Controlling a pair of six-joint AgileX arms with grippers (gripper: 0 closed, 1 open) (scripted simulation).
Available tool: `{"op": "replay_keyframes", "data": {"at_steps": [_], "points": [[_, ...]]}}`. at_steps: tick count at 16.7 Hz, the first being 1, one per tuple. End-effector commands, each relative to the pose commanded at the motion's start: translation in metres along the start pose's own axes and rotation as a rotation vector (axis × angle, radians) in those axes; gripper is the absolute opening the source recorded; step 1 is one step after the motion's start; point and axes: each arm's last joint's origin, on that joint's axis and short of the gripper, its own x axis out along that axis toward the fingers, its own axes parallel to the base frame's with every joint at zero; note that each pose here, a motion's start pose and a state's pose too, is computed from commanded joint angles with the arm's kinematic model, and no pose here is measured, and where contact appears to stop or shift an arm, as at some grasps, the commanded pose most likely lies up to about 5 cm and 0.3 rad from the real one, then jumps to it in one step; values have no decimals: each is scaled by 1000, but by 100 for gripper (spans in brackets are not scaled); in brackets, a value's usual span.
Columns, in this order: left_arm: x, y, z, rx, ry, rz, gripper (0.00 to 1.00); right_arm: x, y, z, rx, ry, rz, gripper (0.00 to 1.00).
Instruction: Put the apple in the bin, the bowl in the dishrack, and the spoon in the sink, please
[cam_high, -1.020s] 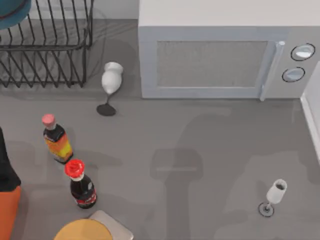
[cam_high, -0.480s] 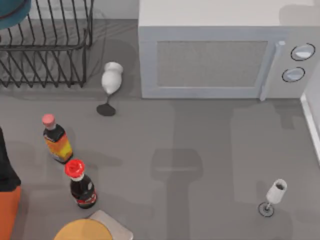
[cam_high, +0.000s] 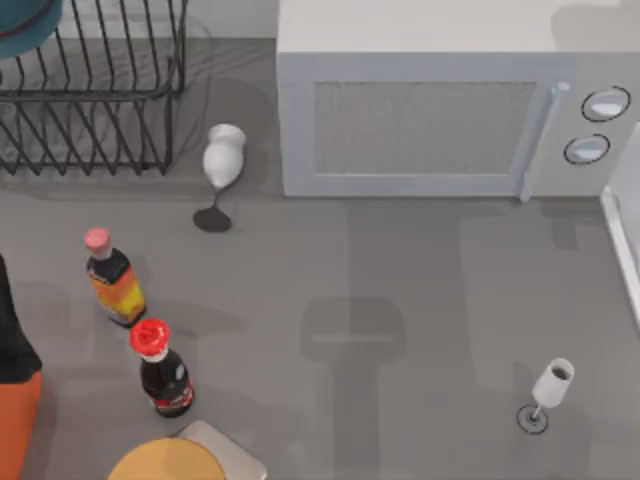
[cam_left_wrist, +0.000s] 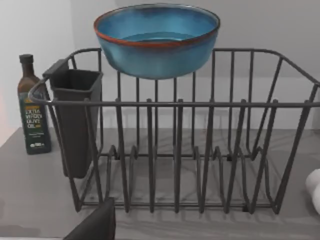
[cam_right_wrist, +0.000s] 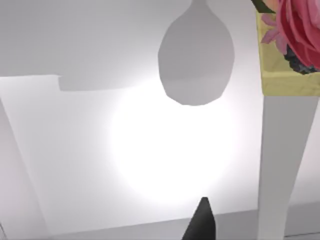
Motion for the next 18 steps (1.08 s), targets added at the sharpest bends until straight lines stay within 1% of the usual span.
{"op": "replay_keyframes", "data": {"at_steps": [4, 8, 10, 16, 18], "points": [[0, 0, 0, 0, 0, 0, 100, 6, -2, 2, -7, 0, -8, 0], [0, 0, 0, 0, 0, 0, 100, 31, -2, 3, -9, 0, 14, 0], [0, 0, 0, 0, 0, 0, 100, 41, 0, 3, -7, 0, 12, 0], [0, 0, 0, 0, 0, 0, 100, 45, 0, 2, -6, 0, -1, 0], [0, 0, 0, 0, 0, 0, 100, 45, 0, 2, -6, 0, -1, 15]]}}
